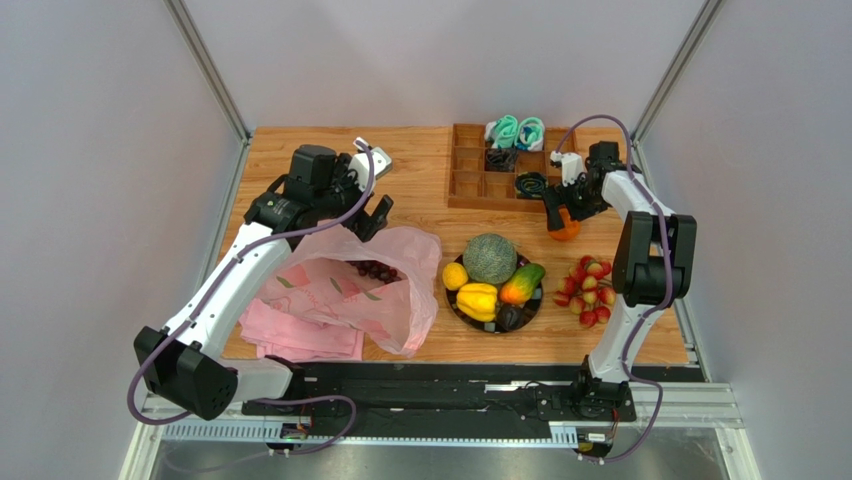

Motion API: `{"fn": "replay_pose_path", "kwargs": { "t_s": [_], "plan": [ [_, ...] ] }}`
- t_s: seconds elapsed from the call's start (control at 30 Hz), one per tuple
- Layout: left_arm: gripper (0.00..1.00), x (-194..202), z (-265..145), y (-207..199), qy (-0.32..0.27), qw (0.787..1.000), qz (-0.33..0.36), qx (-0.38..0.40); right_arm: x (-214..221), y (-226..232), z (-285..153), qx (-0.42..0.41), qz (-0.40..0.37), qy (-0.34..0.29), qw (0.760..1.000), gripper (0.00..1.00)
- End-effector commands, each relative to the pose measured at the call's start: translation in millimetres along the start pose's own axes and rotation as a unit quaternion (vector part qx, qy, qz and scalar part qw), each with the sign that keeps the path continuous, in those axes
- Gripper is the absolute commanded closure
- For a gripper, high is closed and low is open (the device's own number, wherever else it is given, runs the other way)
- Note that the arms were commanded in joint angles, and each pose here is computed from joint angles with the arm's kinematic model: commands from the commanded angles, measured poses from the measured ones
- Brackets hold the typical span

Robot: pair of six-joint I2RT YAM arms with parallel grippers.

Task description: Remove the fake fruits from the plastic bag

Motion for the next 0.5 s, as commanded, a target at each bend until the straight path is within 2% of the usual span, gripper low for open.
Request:
{"fn": "replay_pose_path", "kwargs": {
  "t_s": [0.0,0.07,0.1,0.17,0.23,0.33,0.47],
  "plan": [
    [0.01,-16.7,-2.5,2.7,-0.020,1.000,0.020,-0.001,-5.7,-5.9,-4.5,0.009,0.003,-0.007,1.000,0.04],
    [0.01,-16.5,-0.1,3.7,-0.017,1.000,0.020,-0.001,-4.4,-5.7,-2.9,0.008,0.000,-0.005,1.000,0.08],
    [0.01,-16.6,0.6,3.8,-0.016,1.000,0.020,0.000,-4.4,-4.7,-4.3,0.006,0.000,-0.005,1.000,0.15],
    [0.01,-15.7,2.1,3.9,-0.012,1.000,0.019,0.001,-5.0,3.4,-8.8,-0.014,-0.003,-0.016,1.000,0.23],
    [0.01,-15.2,1.6,3.5,-0.008,1.000,0.020,0.003,-16.5,15.9,-27.5,-0.038,-0.024,-0.061,0.997,0.31],
    [0.01,-12.0,0.7,3.6,-0.001,1.000,0.022,0.003,-23.7,47.9,-46.6,-0.092,-0.053,-0.103,0.989,0.36],
    [0.01,-8.5,-0.7,3.3,0.003,1.000,0.023,0.001,-21.4,87.2,-50.7,-0.163,-0.064,-0.112,0.978,0.38]
  ]
}}
Point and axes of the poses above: each gripper's point midway between its finger pads, its own z axis out along the fingers, its own y axis along the line the jaws close on, x = y × z, the point moved 6 cm from there along -z, back along the fingers, and after that the axes turned 14 degrees about -z, right-handed, at the moved point
